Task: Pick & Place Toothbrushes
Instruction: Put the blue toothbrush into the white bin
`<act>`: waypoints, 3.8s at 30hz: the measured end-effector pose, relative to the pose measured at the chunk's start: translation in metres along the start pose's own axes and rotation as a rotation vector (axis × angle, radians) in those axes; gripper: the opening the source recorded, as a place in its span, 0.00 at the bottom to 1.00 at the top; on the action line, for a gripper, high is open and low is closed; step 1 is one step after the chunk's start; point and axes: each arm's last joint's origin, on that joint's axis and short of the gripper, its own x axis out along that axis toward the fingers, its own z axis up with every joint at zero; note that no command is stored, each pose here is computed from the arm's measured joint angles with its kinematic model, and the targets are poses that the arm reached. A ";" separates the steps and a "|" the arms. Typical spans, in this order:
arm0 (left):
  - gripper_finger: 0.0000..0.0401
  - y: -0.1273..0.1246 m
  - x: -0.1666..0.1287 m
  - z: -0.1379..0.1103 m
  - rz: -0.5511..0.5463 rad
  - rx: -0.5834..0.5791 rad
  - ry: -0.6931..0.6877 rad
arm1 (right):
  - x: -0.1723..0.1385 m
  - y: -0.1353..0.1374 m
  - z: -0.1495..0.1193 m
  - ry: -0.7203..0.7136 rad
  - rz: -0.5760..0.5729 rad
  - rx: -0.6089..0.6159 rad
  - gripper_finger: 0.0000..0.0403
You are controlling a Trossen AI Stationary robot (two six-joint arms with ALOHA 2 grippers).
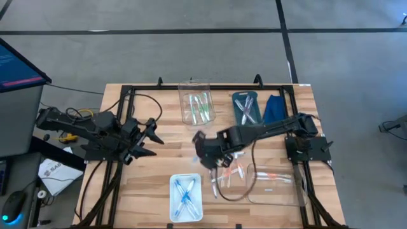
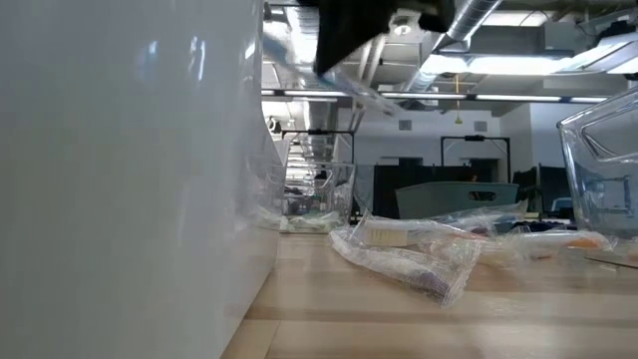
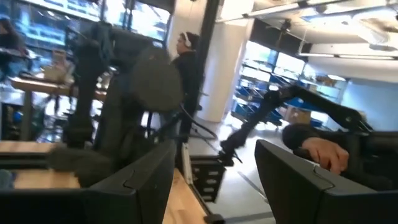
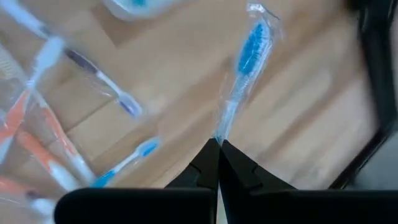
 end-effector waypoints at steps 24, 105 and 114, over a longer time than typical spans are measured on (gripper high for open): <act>0.54 -0.052 0.016 -0.021 -0.234 -0.025 0.067 | 0.024 0.043 0.103 -0.347 -0.108 -0.530 0.00; 0.54 -0.056 0.022 -0.026 -0.221 -0.038 0.070 | 0.100 0.025 0.125 -0.360 0.186 -0.212 0.00; 0.54 -0.056 0.022 -0.026 -0.221 -0.038 0.070 | 0.102 0.020 0.121 -0.359 0.185 -0.186 0.00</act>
